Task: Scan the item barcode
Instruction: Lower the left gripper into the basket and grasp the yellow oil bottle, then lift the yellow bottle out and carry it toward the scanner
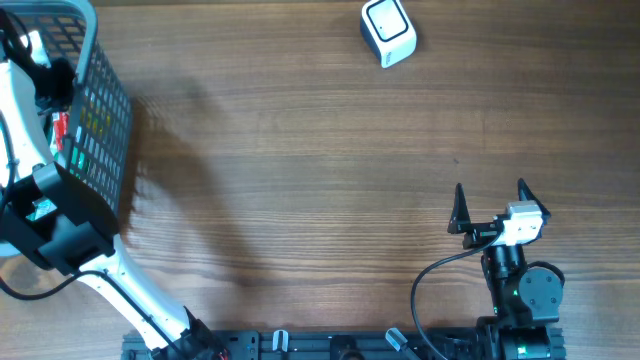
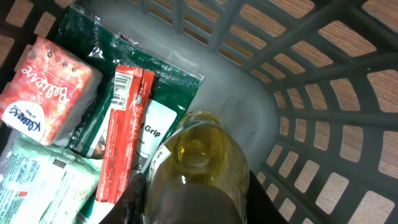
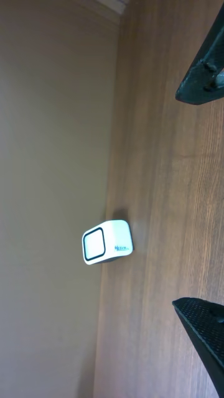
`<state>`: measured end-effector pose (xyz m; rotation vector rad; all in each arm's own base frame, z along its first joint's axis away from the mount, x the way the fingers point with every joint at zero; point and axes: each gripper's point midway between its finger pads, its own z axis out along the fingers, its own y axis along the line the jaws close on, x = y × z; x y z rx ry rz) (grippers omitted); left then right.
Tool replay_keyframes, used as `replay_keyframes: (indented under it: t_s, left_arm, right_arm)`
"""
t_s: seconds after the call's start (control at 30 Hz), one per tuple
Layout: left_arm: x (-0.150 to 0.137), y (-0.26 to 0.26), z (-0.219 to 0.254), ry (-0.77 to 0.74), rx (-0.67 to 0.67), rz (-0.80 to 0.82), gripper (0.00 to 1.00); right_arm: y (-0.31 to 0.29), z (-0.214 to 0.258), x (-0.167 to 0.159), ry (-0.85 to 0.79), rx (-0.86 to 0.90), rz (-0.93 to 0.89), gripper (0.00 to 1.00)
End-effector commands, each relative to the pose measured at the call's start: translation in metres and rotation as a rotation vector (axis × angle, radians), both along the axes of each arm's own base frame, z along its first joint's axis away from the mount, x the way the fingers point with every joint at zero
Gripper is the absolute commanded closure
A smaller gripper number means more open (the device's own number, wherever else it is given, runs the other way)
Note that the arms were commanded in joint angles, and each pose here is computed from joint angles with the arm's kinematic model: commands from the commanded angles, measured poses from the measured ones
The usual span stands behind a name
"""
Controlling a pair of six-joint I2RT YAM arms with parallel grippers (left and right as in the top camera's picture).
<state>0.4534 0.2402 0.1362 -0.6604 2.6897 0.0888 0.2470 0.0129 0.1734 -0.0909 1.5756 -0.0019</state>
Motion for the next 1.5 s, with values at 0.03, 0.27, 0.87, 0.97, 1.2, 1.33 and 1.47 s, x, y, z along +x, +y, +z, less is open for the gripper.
replay_keyframes:
  t_s: [0.03, 0.27, 0.87, 0.97, 1.2, 1.33, 1.47]
  left_arm:
    - [0.005, -0.001, 0.012, -0.035, 0.007, 0.001, 0.88]
    - [0.006, 0.0, 0.06, -0.142, 0.066, 0.001, 0.96]
    - [-0.06, -0.023, 0.258, -0.526, 0.286, 0.092, 0.96]
    - [-0.081, -0.039, 0.294, -0.617, 0.291, 0.087, 0.96]
    - [-0.121, -0.1, 0.356, -0.837, 0.168, 0.001, 0.96]
    - [-0.137, -0.152, 0.373, -0.903, 0.067, -0.138, 0.96]
    - [-0.139, -0.207, 0.366, -0.876, -0.028, -0.286, 0.96]
  right_arm:
    - [-0.004, 0.002, 0.0, -0.01, -0.017, -0.022, 0.0]
    - [-0.004, 0.002, 0.0, -0.01, -0.017, -0.022, 0.0]
    - [-0.004, 0.002, 0.0, -0.01, -0.017, -0.022, 0.0]
    - [-0.004, 0.002, 0.0, -0.01, -0.017, -0.022, 0.0]
    - [-0.004, 0.002, 0.0, -0.01, -0.017, -0.022, 0.0]
    - [-0.004, 0.002, 0.0, -0.01, -0.018, -0.022, 0.0]
    - [-0.004, 0.002, 0.0, -0.01, -0.017, -0.022, 0.0]
